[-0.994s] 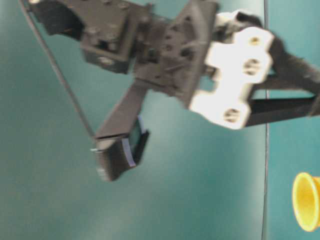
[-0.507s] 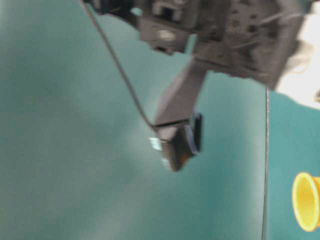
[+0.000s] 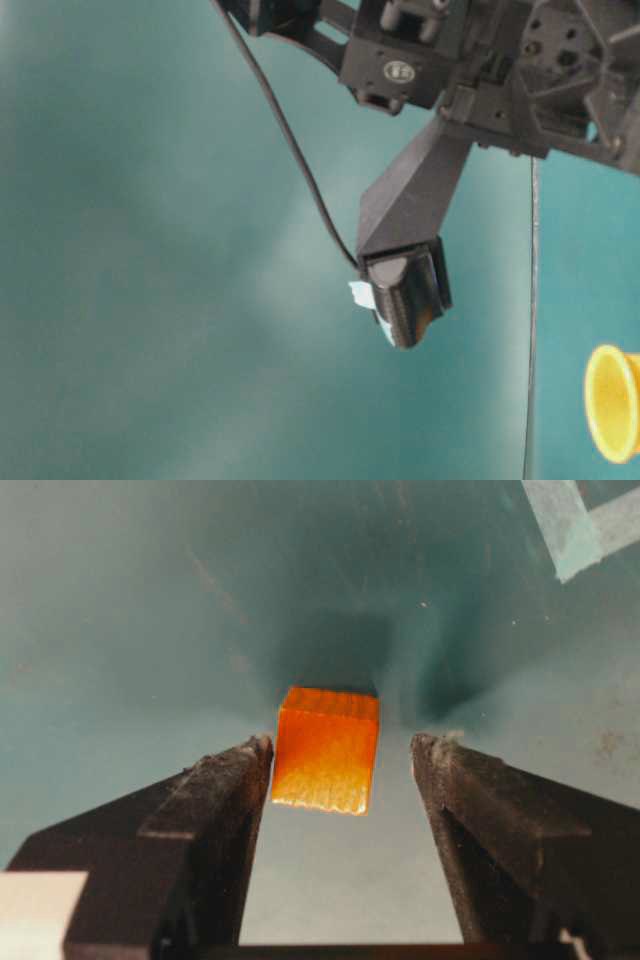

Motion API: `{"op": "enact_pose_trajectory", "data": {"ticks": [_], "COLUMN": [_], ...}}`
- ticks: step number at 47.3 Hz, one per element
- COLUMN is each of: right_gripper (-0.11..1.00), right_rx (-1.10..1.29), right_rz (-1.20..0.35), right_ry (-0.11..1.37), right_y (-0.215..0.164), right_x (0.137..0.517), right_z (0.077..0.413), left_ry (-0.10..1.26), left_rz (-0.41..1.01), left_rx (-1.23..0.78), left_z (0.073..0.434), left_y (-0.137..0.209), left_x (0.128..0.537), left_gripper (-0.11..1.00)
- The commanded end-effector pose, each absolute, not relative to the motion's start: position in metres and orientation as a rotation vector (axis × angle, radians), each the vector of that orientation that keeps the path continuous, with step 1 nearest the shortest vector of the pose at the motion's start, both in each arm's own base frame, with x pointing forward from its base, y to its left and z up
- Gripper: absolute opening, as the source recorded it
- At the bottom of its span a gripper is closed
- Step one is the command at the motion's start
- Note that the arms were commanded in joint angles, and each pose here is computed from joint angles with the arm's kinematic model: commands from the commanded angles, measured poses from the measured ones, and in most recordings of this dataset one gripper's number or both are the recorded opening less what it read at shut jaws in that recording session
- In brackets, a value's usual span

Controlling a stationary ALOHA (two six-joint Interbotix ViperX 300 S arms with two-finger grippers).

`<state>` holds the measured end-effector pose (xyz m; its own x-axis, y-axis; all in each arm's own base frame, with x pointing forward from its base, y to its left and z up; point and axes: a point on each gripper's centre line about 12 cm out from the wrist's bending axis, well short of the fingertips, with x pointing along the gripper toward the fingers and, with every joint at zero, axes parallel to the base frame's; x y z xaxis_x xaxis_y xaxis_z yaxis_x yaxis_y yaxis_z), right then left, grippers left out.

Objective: Lift the orange block with right arm.
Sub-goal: 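Close the right gripper fingers around the orange cube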

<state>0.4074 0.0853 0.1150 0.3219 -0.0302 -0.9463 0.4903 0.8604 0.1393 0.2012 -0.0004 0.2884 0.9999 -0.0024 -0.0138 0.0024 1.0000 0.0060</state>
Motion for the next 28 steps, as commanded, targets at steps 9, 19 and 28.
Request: {"op": "enact_pose_trajectory", "data": {"ticks": [9, 19, 28], "right_gripper": [0.62, 0.62, 0.59], "right_rx": [0.46, 0.458, 0.459], "right_rz": [-0.327, -0.332, -0.338], "right_ry": [1.154, 1.164, 1.167], "right_y": [0.086, 0.085, 0.084], "right_x": [0.414, 0.415, 0.415], "right_z": [0.118, 0.111, 0.11], "left_ry": [-0.009, 0.0, 0.003], "left_rz": [-0.004, -0.003, -0.004], "left_rx": [0.009, 0.011, 0.011], "left_z": [0.298, 0.297, 0.296], "left_y": [-0.001, 0.0, -0.001], "left_x": [0.204, 0.204, 0.204], "left_gripper": [0.0, 0.0, 0.0]}}
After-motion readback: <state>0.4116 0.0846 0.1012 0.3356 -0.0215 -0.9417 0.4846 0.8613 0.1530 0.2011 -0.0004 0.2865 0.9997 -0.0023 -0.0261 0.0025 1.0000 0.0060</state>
